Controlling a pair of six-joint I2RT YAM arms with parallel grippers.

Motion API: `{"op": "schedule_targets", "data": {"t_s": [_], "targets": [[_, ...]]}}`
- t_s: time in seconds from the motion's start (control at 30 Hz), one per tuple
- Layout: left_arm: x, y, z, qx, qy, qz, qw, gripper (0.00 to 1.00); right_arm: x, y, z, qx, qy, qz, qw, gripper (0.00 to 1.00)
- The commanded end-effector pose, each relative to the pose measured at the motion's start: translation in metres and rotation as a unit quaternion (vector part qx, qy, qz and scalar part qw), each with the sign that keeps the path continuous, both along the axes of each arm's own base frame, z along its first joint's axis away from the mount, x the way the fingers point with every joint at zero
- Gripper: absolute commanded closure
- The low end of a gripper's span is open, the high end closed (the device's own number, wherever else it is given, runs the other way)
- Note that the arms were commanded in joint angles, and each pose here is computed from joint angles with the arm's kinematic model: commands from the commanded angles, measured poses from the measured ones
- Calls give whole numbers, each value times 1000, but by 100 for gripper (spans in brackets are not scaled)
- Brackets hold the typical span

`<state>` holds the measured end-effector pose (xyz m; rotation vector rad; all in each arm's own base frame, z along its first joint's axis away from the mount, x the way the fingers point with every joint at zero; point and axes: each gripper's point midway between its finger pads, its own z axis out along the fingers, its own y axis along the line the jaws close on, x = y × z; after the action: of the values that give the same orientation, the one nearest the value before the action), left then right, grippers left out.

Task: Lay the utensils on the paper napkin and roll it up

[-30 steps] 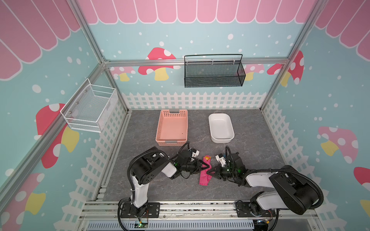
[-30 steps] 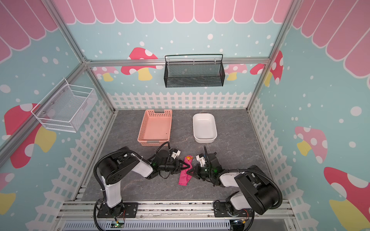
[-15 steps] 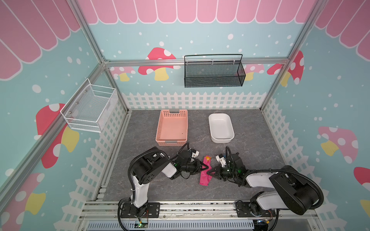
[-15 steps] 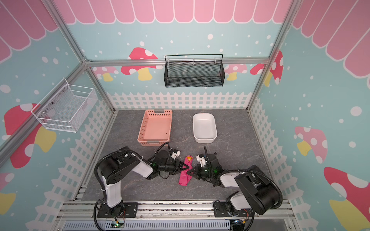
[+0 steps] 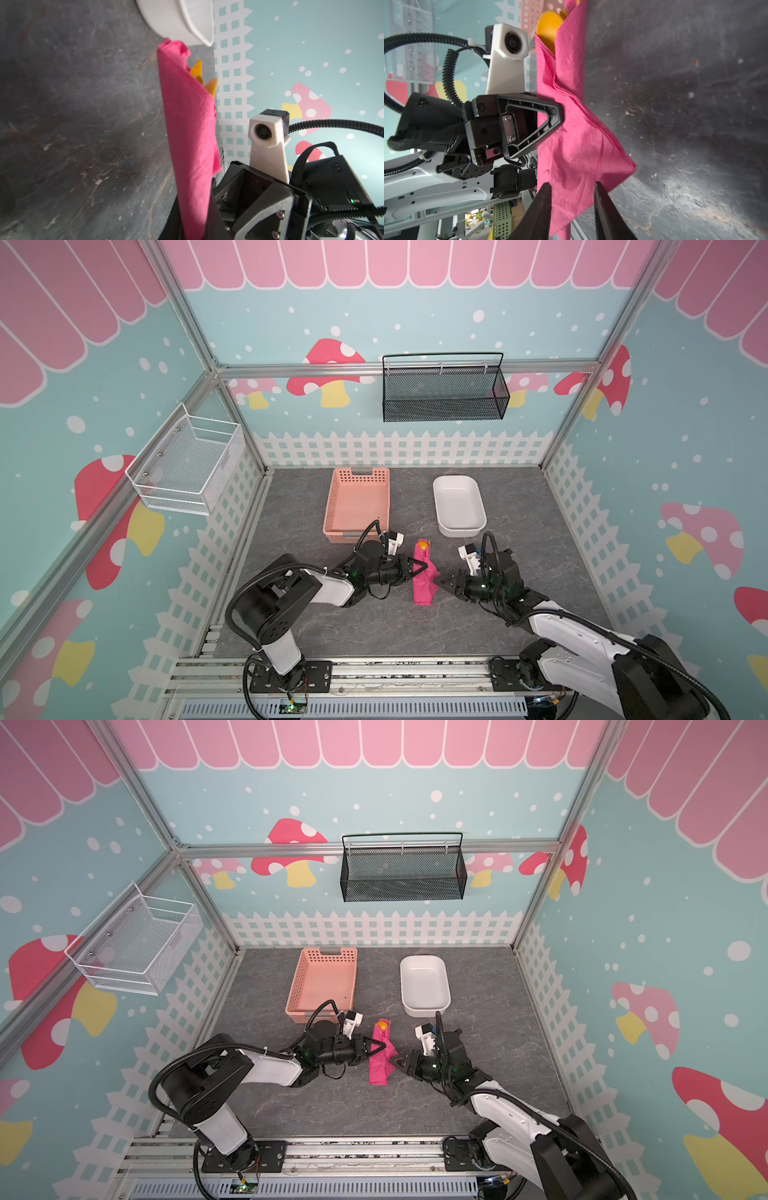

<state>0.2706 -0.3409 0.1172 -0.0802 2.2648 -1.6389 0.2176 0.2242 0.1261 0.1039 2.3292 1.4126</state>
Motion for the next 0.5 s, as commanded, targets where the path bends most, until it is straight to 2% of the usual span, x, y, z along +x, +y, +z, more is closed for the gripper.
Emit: {"op": "schedule_targets", "data": {"t_s": [0.0,0.17,0.37,0.47], "targets": [[18,7,41,9,-78,22,997,91,11,-5,37,-18,-81,-8,997,58],[27,13,110,30,-197,26,980,93,11,-1,97,18,-193,7,981,40],[18,23,198,18,-329,29,944,94,2,11,154,102,-290,34,951,33],[13,33,233,10,-374,47,926,96,-5,15,179,133,-331,40,933,32]]}}
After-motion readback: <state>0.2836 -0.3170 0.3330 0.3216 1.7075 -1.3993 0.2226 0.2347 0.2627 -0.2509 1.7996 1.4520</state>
